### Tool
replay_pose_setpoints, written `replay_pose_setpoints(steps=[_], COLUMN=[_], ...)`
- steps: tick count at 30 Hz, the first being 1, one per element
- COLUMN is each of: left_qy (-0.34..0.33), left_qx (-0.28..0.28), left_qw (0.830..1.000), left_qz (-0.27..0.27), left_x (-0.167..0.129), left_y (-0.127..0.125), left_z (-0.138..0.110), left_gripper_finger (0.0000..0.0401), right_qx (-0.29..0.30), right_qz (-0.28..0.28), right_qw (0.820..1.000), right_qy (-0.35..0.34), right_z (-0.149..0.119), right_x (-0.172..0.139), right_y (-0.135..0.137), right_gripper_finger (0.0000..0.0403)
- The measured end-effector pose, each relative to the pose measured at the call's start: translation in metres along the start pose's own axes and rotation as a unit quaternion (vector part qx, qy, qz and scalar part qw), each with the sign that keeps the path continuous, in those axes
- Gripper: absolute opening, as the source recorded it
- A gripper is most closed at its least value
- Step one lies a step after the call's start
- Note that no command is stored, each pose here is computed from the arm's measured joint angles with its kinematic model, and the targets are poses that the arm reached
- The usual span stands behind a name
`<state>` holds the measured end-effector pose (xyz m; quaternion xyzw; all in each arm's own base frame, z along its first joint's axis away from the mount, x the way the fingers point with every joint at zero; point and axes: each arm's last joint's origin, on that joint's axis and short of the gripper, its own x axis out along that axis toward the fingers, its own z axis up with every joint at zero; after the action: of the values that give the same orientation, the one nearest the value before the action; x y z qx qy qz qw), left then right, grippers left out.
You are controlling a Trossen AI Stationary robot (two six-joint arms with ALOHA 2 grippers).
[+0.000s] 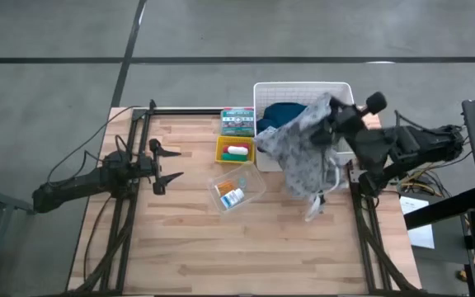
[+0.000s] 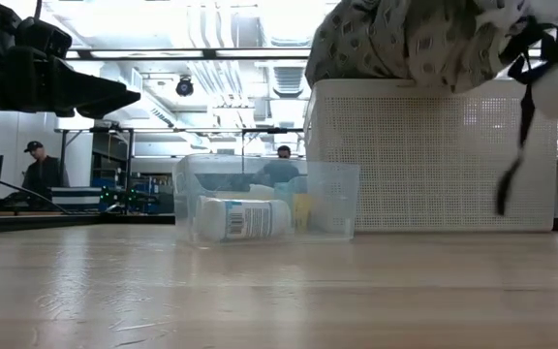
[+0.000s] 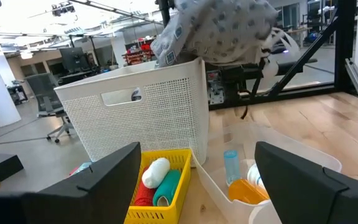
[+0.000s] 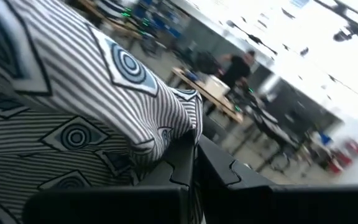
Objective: Pick & Place Medicine items
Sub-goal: Put the gray patient gown into the white bin
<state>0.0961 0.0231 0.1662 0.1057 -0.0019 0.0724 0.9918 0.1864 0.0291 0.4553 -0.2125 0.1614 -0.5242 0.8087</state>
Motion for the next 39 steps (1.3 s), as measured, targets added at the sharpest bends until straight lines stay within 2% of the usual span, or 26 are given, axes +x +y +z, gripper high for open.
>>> replay_pose_setpoints(steps=[10,19,24,28,32,39], left_qy=[0.000,0.000,0.000,0.000,0.000,0.000], left_qx=[0.000,0.000,0.000,0.000,0.000,0.000], left_qw=[1.000,1.000,1.000,1.000,1.000,1.000], left_qz=[0.000,0.000,0.000,0.000,0.000,0.000], left_x=[0.000,0.000,0.000,0.000,0.000,0.000], left_y=[0.000,0.000,0.000,0.000,0.000,0.000], left_z=[0.000,0.000,0.000,0.000,0.000,0.000], left_gripper_finger=[0.0320,0.0320,0.0320,0.0320,0.0320,0.0320], right_qx=[0.041,0.098,0.087,0.055,0.043,0.068], right_qz=[-0.067,-0.048,-0.058,-0.071,-0.055,0.004], right_qw=[0.995,0.986,0.981,0.976,0.964,0.926], right_qy=[0.066,0.126,0.163,0.200,0.258,0.371], right_z=[-0.010,-0.026,-0.037,-0.050,-0.070,-0.107], right_x=[0.057,0.116,0.146,0.167,0.185,0.215], right_y=[-0.015,-0.004,0.012,0.023,0.029,0.032], right_gripper_finger=[0.0008,0.0008,0.0008,0.0008,0.0008,0.0008])
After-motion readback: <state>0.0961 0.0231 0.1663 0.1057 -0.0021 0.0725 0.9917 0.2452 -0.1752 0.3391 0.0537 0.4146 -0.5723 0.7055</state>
